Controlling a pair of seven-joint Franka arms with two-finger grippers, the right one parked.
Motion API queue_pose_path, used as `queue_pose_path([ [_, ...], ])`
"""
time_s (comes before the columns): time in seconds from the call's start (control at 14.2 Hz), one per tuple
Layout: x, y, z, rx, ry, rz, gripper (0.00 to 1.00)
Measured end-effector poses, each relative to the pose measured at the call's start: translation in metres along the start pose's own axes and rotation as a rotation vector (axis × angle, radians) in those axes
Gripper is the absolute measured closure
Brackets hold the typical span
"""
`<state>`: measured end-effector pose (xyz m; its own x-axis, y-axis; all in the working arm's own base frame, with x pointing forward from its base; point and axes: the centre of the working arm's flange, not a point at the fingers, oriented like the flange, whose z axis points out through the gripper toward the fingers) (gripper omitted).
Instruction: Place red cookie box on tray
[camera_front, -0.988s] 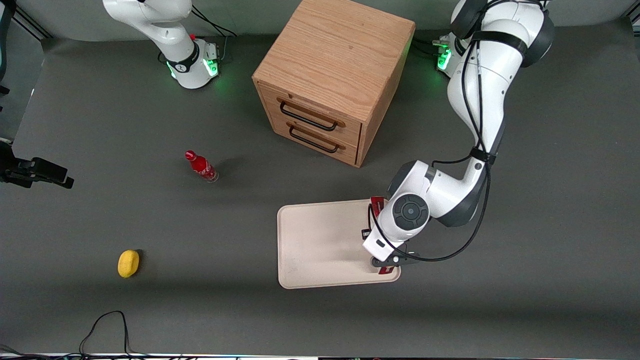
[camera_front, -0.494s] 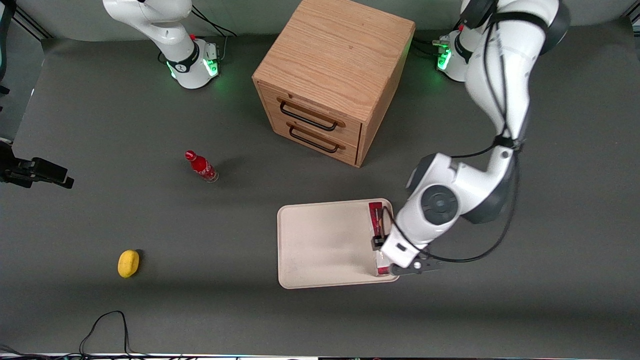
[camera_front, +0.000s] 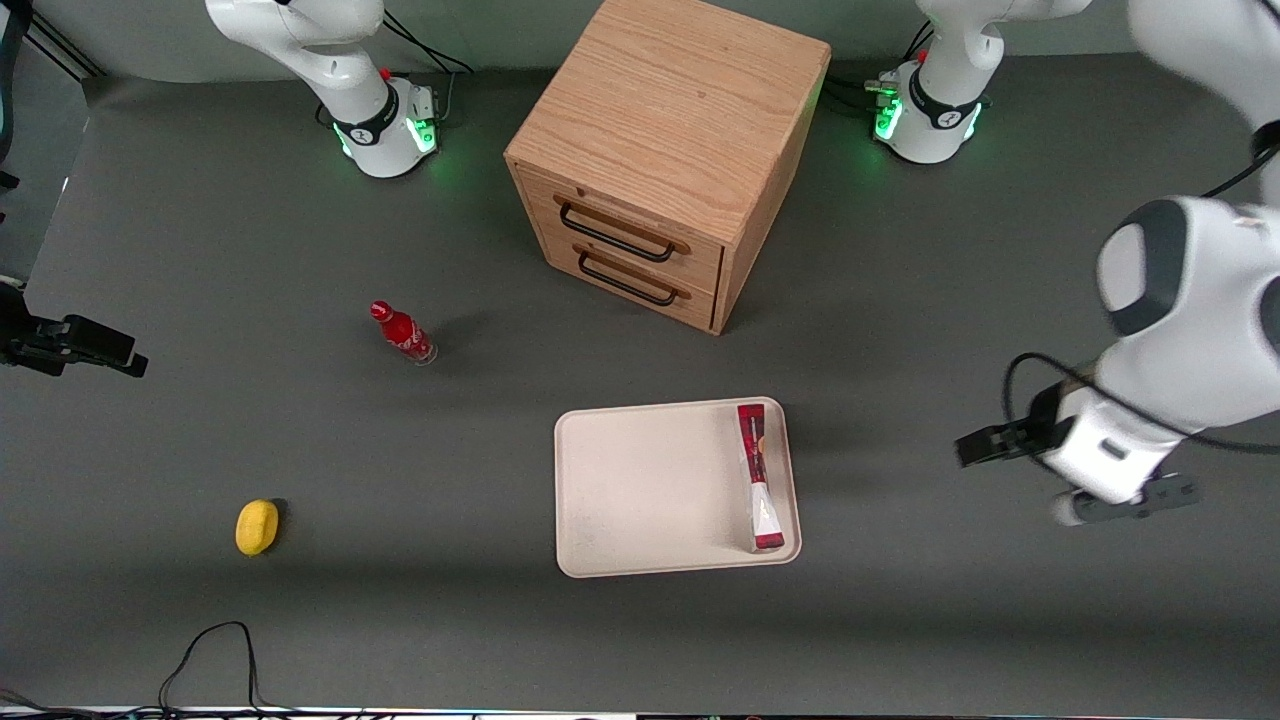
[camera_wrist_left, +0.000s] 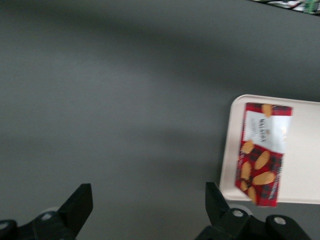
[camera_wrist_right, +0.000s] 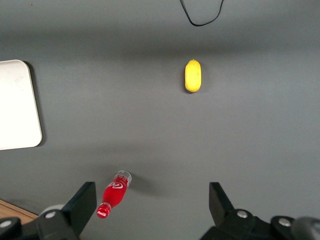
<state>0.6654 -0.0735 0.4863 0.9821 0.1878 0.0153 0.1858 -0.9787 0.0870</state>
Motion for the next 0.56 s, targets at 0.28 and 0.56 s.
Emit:
queue_pose_path([
  [0.28, -0.037, -0.074, -0.03, 0.032, -0.007, -0.006, 0.0],
  [0.56, -0.085, -0.109, -0.067, 0.051, -0.021, -0.018, 0.0],
])
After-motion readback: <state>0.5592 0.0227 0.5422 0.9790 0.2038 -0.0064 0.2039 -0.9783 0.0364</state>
